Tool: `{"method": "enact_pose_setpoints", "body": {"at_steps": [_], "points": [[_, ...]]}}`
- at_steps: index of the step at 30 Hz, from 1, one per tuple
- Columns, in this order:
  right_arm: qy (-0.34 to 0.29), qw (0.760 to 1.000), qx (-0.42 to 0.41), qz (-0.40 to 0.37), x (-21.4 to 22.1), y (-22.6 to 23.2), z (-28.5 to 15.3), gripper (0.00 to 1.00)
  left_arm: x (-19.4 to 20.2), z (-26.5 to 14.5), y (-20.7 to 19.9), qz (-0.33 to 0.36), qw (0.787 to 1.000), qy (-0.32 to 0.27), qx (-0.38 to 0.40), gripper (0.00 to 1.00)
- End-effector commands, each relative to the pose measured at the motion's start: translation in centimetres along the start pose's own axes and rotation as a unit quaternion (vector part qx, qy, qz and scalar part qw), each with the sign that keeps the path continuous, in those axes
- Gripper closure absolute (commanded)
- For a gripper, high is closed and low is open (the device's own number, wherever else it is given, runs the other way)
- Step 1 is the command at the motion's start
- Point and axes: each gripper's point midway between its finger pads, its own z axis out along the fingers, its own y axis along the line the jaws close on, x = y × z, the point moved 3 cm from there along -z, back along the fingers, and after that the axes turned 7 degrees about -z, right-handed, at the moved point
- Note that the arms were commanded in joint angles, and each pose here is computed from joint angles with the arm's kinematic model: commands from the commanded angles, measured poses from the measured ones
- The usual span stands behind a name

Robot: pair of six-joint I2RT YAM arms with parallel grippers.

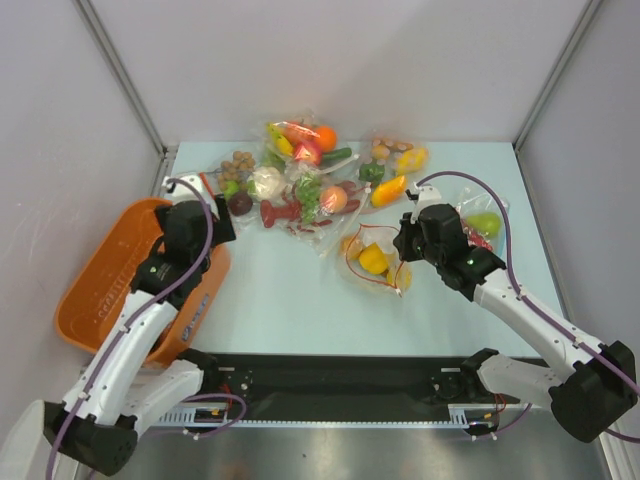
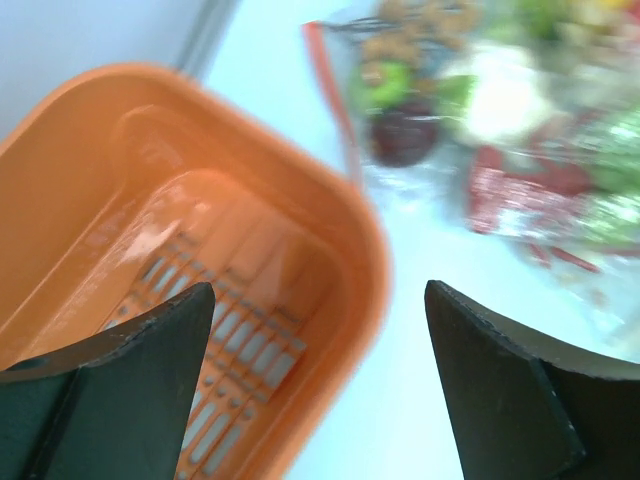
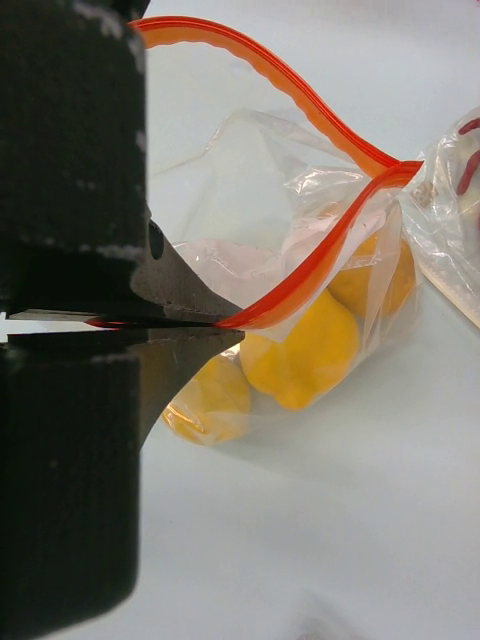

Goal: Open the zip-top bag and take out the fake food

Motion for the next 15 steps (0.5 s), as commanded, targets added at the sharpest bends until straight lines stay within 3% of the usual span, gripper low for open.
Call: {"method": "enact_pose_setpoints", "body": {"at_steps": [1, 7, 9, 12, 13, 15], "points": [[-0.027, 1.0, -0.008, 0.007, -1.3, 0.2, -0.4, 1.0, -2.2, -1.2, -4.3, 0.022, 0.997, -0.029, 0.07, 0.1], [-0.026, 1.0, -0.006, 0.005, -1.3, 0.2, -0.7, 1.0, -3.3, -6.0, -15.6, 0.052, 0.965, -0.06, 0.251, 0.1], [-0.028, 1.0, -0.007, 0.003, -1.4, 0.3, -0.9, 1.0, -1.9, -8.0, -19.8, 0.082, 0.946, -0.054, 0.308, 0.1], [-0.037, 0.999, -0.006, 0.001, -1.8, 0.4, -1.5, 1.0, -1.2, -11.4, -25.4, 0.08, 0.911, -0.053, 0.402, 0.09], [-0.041, 0.999, -0.006, 0.0, -2.1, 0.4, -1.7, 1.0, -1.6, -12.9, -27.4, 0.068, 0.89, -0.056, 0.448, 0.09], [-0.042, 0.999, -0.003, -0.002, -2.3, 0.4, -2.1, 1.0, -0.1, -13.7, -29.9, 0.067, 0.874, -0.034, 0.479, 0.1]]}}
